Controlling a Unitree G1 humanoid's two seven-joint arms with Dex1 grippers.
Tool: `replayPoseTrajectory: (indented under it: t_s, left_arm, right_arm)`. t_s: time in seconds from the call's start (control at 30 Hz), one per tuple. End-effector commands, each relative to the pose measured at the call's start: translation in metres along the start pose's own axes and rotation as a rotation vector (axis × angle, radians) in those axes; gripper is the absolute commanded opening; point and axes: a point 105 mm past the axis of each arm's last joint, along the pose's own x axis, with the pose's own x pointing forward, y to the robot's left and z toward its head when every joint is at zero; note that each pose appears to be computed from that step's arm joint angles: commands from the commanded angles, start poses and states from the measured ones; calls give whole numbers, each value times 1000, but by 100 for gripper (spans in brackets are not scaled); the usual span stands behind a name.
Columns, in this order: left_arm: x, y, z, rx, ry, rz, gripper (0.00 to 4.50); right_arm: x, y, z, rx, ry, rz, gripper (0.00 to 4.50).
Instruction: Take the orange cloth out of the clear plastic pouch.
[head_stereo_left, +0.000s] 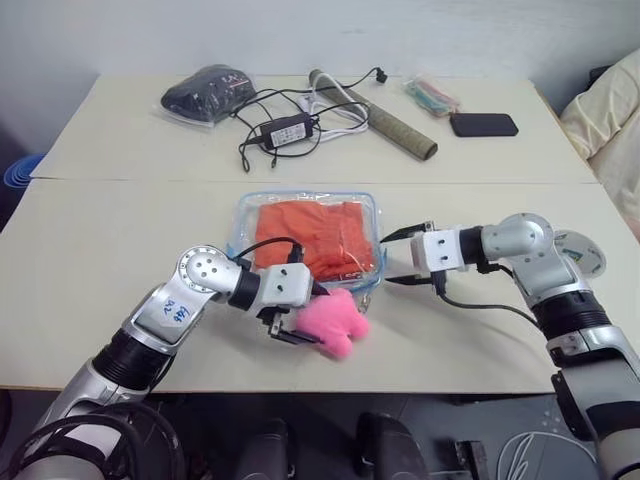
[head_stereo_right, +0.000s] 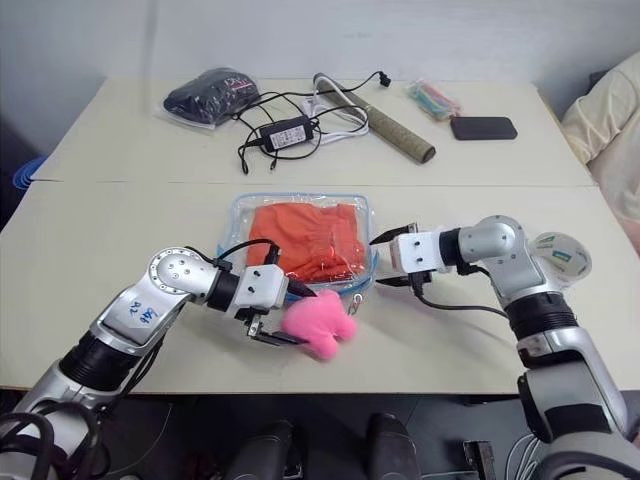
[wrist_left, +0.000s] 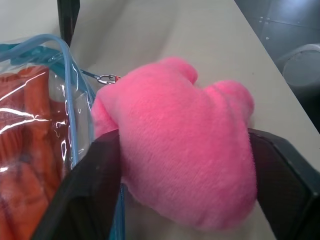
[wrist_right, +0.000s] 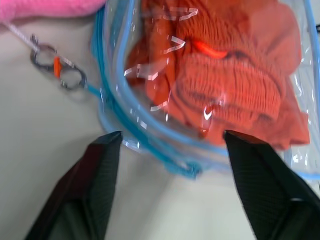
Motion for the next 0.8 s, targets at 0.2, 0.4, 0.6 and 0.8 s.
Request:
replayPoseTrajectory:
  t_s: [0.2, 0.4, 0.6, 0.8]
  left_arm:
    - [-5, 4, 9, 9, -31, 49, 103]
    - [-28, -8, -9, -51, 31, 148, 17]
    - [-99, -30, -27, -283, 43, 413, 17]
    - [-182, -38, -59, -440, 132, 733, 17]
  right_arm:
    - [-4, -2, 10, -46, -39, 16, 28]
    - [-12, -12, 11, -58, -31, -18, 0]
    - [-30, -11, 1, -72, 5, 5, 0]
    - [-38, -10, 2, -57, -14, 18, 0]
